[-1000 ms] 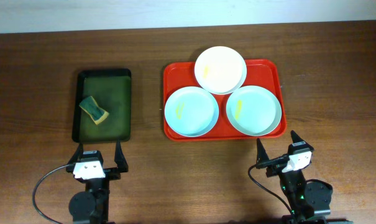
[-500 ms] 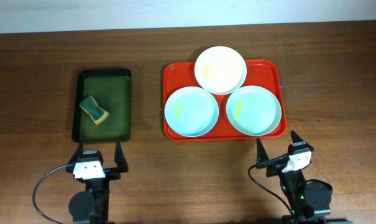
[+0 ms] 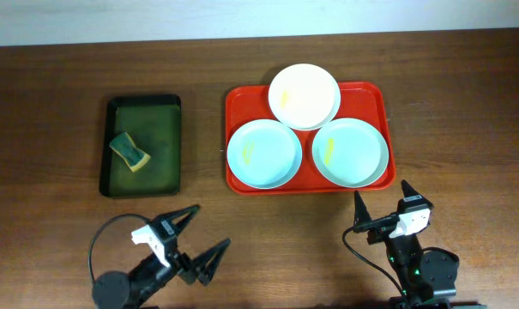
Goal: Clean dirty plates on tray and stack at the side
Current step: 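Reach left gripper to the sponge on the green tray and grasp it, then carry the sponge with left gripper and place it on the light blue plate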
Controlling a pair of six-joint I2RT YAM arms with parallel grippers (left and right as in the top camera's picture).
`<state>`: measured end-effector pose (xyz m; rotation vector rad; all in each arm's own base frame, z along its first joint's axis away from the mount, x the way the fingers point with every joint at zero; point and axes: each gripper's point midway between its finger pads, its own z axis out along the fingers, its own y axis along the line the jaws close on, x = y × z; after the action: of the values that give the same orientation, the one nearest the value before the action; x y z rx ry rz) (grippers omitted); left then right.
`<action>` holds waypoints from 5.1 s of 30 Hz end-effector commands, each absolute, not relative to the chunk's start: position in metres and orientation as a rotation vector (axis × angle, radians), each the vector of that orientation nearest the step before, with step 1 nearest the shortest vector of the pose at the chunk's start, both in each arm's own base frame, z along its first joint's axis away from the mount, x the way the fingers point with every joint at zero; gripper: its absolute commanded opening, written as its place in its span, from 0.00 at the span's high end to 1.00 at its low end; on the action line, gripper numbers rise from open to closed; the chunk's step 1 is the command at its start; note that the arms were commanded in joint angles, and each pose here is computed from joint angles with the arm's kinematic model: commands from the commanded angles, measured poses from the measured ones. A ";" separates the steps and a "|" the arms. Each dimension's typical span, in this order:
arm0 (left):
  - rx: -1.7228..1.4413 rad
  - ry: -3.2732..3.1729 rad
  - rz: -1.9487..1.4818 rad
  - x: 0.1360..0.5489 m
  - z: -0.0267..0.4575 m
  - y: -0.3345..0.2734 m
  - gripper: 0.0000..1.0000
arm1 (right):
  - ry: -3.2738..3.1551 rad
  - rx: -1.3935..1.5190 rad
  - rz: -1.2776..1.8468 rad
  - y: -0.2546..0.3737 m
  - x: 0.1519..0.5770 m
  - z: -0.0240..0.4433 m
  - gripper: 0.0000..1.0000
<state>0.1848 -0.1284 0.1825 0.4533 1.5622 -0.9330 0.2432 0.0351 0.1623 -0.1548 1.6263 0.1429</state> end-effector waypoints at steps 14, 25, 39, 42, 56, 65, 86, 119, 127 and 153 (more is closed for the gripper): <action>0.250 2.312 -0.411 0.318 0.303 -0.051 0.01 | 1.637 -0.160 0.154 0.037 0.243 0.157 0.02; -0.914 2.524 0.246 0.413 0.193 0.082 0.01 | 1.637 -0.160 0.154 0.037 0.243 0.157 0.02; -1.054 2.785 0.174 0.442 0.032 0.081 0.00 | 1.637 -0.160 0.154 0.037 0.243 0.157 0.02; -1.088 2.820 0.096 0.441 0.017 0.078 0.01 | 1.637 -0.160 0.154 0.037 0.243 0.157 0.02; -0.995 2.862 0.046 0.449 -0.012 0.084 0.78 | 1.637 -0.160 0.154 0.037 0.243 0.157 0.01; -1.019 2.940 0.061 0.433 -0.001 0.081 0.01 | 1.637 -0.160 0.154 0.037 0.243 0.157 0.01; -1.058 3.065 0.064 0.402 -0.009 0.071 0.48 | 1.637 -0.160 0.154 0.037 0.243 0.157 0.02; -0.968 2.794 -0.016 0.442 0.116 0.078 1.00 | 1.637 -0.160 0.154 0.037 0.243 0.157 0.02; -0.734 2.903 -0.143 0.435 0.077 0.028 1.00 | 1.637 -0.160 0.154 0.037 0.243 0.157 0.02; -0.081 2.854 -0.324 0.413 0.121 -0.188 1.00 | 1.637 -0.160 0.154 0.037 0.243 0.157 0.02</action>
<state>0.4198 -0.1482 0.1471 -0.1503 2.8048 -0.2802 0.2436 0.0351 0.1607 -0.1544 1.6324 0.1435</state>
